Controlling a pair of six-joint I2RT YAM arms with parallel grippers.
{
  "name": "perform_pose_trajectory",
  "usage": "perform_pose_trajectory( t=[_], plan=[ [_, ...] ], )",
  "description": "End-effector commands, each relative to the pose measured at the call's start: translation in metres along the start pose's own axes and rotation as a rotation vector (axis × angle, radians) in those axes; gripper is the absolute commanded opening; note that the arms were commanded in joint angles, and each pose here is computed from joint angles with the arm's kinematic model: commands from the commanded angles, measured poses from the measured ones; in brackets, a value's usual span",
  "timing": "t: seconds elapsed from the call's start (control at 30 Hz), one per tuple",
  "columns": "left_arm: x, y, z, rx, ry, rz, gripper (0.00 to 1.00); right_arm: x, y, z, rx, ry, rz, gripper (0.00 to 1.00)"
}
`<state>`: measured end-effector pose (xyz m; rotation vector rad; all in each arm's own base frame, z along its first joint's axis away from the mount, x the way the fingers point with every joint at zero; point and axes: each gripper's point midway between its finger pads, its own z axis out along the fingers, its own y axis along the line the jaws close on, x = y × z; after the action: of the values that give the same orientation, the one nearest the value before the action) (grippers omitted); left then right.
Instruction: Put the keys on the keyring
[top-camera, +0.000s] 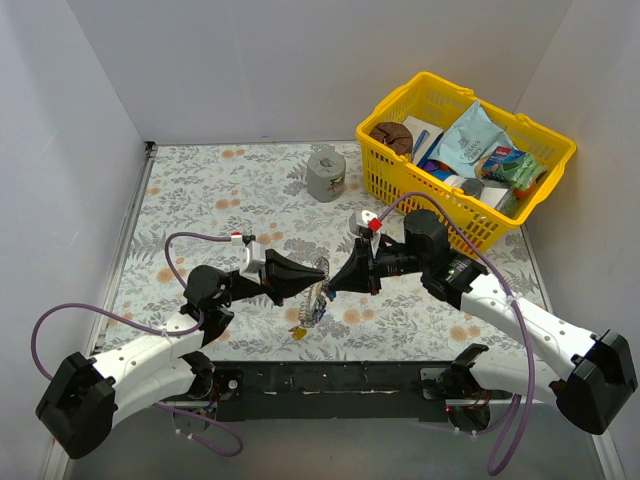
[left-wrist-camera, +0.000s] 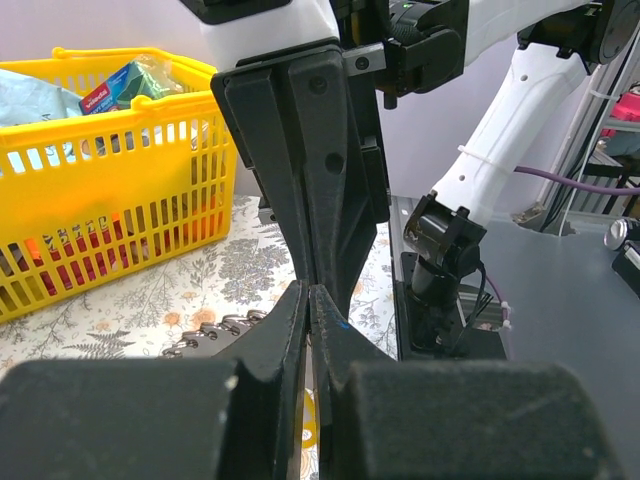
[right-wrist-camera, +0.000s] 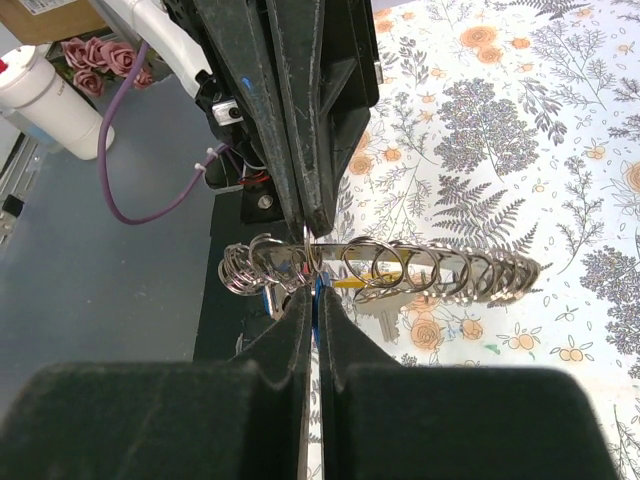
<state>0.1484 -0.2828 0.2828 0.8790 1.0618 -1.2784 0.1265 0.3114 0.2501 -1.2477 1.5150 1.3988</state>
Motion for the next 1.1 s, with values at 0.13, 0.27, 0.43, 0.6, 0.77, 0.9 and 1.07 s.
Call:
perform_pose_trajectory(
  t=[0.13, 0.27, 0.43, 0.6, 0.77, 0.9, 1.07],
  plan=[
    [-0.0463, -0.0081, 0.0103, 0.041, -0.122, 0.078, 0.00, 0.0054, 0.0036, 0.0027, -0.037, 0.001, -0.008, 0.01],
    [-0.0489, -0.0096, 0.0111, 0.050, -0.131, 0.076, 0.00, 0.0084, 0.0033, 0.0031, -0.039, 0.006, -0.002, 0.01],
    [-0.0502, -0.0114, 0.0115, 0.061, -0.134, 0.077, 0.00, 0.0117, 0.0022, 0.0036, -0.039, 0.012, 0.006, 0.01],
    [-0.0500, -0.0128, 0.0120, 0.071, -0.128, 0.073, 0.00, 0.0110, 0.0012, 0.0042, -0.034, 0.013, 0.003, 0.01],
    [-0.0465, -0.0115, 0.0132, 0.072, -0.109, 0.072, 0.00, 0.0104, 0.0003, 0.0053, -0.037, 0.017, 0.008, 0.01],
    [-0.0472, -0.0114, 0.0135, 0.073, -0.106, 0.078, 0.00, 0.0093, 0.0007, 0.0051, -0.037, 0.016, 0.006, 0.01],
    [-0.0457, -0.0093, 0.0131, 0.060, -0.093, 0.085, 0.00, 0.0074, 0.0018, 0.0019, -0.024, 0.009, -0.009, 0.07]
  ],
)
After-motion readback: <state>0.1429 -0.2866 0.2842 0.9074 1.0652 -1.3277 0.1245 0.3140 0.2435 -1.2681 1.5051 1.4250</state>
